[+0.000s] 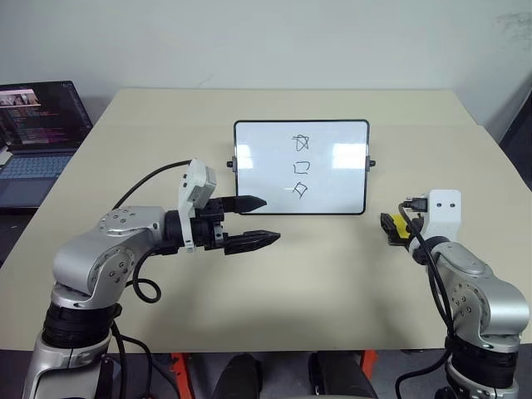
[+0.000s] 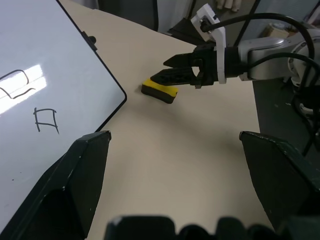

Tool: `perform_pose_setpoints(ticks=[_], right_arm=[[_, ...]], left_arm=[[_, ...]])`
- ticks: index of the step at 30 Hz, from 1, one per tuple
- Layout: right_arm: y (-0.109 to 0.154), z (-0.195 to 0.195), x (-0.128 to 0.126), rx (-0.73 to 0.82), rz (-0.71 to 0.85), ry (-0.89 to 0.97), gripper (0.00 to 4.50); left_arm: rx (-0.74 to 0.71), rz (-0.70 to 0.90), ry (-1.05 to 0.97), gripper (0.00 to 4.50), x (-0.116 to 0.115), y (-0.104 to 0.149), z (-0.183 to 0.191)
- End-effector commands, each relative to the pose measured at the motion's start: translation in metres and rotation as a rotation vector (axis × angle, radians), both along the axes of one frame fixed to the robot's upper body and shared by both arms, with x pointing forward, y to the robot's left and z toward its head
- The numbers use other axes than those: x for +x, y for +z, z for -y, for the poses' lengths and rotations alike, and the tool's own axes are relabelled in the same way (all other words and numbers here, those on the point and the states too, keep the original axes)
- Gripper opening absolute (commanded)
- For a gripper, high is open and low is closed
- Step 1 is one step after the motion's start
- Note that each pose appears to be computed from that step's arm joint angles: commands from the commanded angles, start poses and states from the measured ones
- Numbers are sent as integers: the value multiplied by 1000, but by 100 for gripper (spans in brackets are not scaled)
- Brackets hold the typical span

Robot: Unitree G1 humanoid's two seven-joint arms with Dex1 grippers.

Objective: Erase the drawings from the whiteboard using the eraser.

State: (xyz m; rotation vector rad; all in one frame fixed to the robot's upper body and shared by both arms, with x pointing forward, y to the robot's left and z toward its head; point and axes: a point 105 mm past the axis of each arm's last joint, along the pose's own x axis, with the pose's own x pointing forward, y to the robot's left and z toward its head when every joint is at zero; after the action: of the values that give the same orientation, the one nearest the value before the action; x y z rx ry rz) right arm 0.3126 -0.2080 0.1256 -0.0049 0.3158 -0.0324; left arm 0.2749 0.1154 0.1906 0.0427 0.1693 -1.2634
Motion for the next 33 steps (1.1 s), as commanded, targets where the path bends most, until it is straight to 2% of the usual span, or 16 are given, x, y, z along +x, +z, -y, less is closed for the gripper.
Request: perform_pose_setpoints(ticks=[1,7,33], right_arm=[[9,1,4,-12,27,11,444],[-2,0,6,2,-10,24,444],[-17,4,12,46,-53,-21,444]], left_arm=[[16,24,-14,450,-1,-3,-2],[49,23,-22,450,-3,-14,-3],[52,53,-4,450,0,-10,-5]])
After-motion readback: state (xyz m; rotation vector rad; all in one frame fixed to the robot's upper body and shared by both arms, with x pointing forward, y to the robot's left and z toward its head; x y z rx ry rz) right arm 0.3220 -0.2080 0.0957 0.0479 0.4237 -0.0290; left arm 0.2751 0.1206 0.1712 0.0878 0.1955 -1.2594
